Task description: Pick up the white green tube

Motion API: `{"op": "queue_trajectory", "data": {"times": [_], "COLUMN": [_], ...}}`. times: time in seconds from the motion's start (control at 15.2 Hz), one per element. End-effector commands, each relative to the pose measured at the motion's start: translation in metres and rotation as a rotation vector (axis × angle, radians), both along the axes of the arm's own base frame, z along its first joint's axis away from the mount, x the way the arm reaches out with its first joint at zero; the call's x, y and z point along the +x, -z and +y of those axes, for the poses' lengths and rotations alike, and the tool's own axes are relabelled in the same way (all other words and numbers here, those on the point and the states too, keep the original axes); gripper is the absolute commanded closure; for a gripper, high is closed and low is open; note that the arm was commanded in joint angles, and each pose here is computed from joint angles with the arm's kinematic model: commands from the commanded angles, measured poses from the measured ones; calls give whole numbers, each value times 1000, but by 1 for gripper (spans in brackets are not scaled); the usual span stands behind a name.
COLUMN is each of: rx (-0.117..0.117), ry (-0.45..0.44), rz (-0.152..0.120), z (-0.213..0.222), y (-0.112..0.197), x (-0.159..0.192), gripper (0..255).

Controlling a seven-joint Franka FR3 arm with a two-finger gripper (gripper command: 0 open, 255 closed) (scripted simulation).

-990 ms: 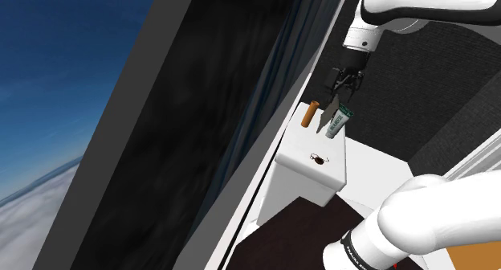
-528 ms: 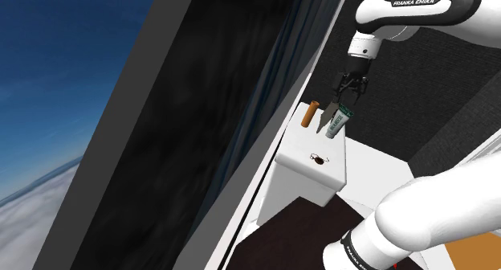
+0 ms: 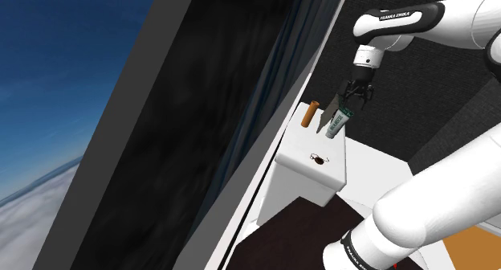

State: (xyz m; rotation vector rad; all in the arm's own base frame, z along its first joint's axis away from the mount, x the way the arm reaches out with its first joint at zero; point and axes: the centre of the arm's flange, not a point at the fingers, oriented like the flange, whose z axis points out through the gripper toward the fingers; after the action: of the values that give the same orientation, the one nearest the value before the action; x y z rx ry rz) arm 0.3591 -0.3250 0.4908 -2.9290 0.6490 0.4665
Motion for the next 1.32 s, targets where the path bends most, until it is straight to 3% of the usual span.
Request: {"op": "queue_trajectory", "data": {"times": [0.0, 0.4, 0.46, 1.06, 1.25], "rx": [0, 0, 0, 0, 0], "ry": [4, 4, 4, 4, 4], "rz": [2, 2, 2, 2, 2], "z": [-4, -4, -3, -4, -4], "y": [12, 36, 36, 36, 20], "x": [0, 0, 1, 0, 0], "gripper": [0, 0, 255, 255, 255]}}
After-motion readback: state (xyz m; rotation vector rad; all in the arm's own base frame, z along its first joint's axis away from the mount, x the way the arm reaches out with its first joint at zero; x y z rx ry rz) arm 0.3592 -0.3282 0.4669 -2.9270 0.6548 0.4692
